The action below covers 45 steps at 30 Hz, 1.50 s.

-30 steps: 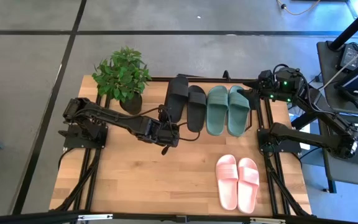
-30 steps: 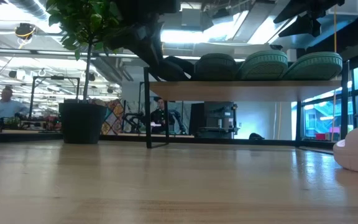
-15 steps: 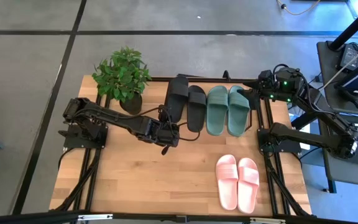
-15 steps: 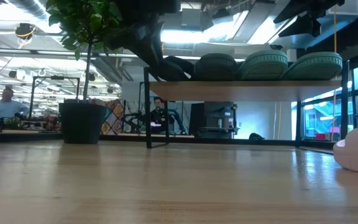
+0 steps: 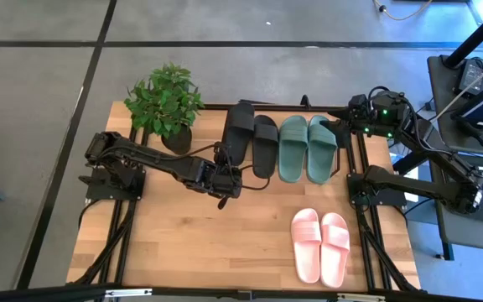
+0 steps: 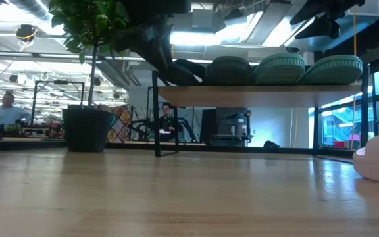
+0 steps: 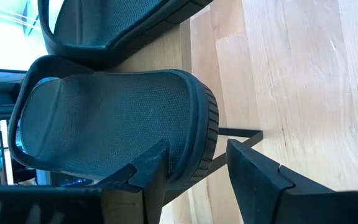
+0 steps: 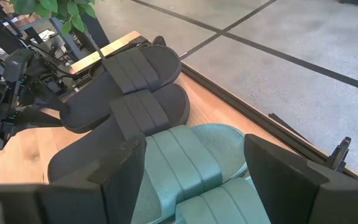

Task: Pick and place slides into the shelf
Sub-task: Put the black slides on the shelf

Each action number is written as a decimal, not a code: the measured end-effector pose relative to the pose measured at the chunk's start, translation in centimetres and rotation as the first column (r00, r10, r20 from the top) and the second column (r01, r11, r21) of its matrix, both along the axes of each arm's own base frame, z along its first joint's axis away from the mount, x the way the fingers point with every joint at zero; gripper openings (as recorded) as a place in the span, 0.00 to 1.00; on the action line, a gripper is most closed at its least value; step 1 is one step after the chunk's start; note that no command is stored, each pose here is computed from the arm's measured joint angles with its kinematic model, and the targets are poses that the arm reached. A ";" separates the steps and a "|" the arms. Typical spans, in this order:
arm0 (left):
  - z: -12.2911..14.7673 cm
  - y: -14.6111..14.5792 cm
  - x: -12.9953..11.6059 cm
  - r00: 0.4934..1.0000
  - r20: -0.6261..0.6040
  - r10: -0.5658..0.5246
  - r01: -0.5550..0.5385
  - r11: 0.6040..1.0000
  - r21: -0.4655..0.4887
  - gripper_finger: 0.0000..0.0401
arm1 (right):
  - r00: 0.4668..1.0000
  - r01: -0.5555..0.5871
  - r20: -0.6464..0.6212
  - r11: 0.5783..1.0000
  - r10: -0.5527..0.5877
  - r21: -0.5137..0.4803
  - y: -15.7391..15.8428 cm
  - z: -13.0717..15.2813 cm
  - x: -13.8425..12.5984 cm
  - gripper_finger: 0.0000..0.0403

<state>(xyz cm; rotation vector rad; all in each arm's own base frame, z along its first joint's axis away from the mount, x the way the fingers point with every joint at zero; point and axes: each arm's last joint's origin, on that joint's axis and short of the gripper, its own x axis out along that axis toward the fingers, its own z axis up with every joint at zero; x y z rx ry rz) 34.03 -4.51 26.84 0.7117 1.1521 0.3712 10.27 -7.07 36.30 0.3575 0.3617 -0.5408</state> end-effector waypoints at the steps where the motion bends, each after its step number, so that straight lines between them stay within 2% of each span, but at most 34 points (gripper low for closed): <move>1: 0.0 0.0 0.0 1.000 0.000 0.000 0.000 1.000 0.000 0.38 | 1.000 0.000 0.000 1.000 0.000 0.000 0.0 0.0 0.0 0.67; 6: 0.0 0.0 0.0 1.000 0.000 0.000 0.000 1.000 0.003 0.33 | 1.000 0.000 0.000 1.000 0.000 0.000 0.0 0.0 0.0 0.67; 16: 0.0 -0.6 -0.1 1.000 -0.005 -0.022 0.022 1.000 -0.002 0.10 | 1.000 0.000 -0.007 1.000 0.000 0.005 0.0 -0.1 0.0 0.67; 22: 0.0 -1.0 -0.2 0.999 -0.004 -0.032 0.032 0.999 0.000 0.03 | 1.000 0.000 -0.006 1.000 0.000 0.005 0.0 -0.1 0.0 0.67; 35: 0.0 -1.2 -0.2 0.999 -0.002 -0.039 0.039 0.999 0.004 0.02 | 1.000 0.000 -0.006 1.000 0.000 0.005 0.0 -0.1 0.0 0.67; 41: 0.0 -1.2 -0.2 0.999 0.003 -0.037 0.037 0.999 0.010 0.11 | 1.000 0.000 -0.006 1.000 0.000 0.005 0.0 -0.1 0.0 0.67; 45: 0.6 -1.6 -0.1 0.997 -0.009 -0.078 0.078 0.996 0.029 0.16 | 1.000 0.000 -0.006 1.000 0.000 0.005 0.0 -0.1 0.0 0.67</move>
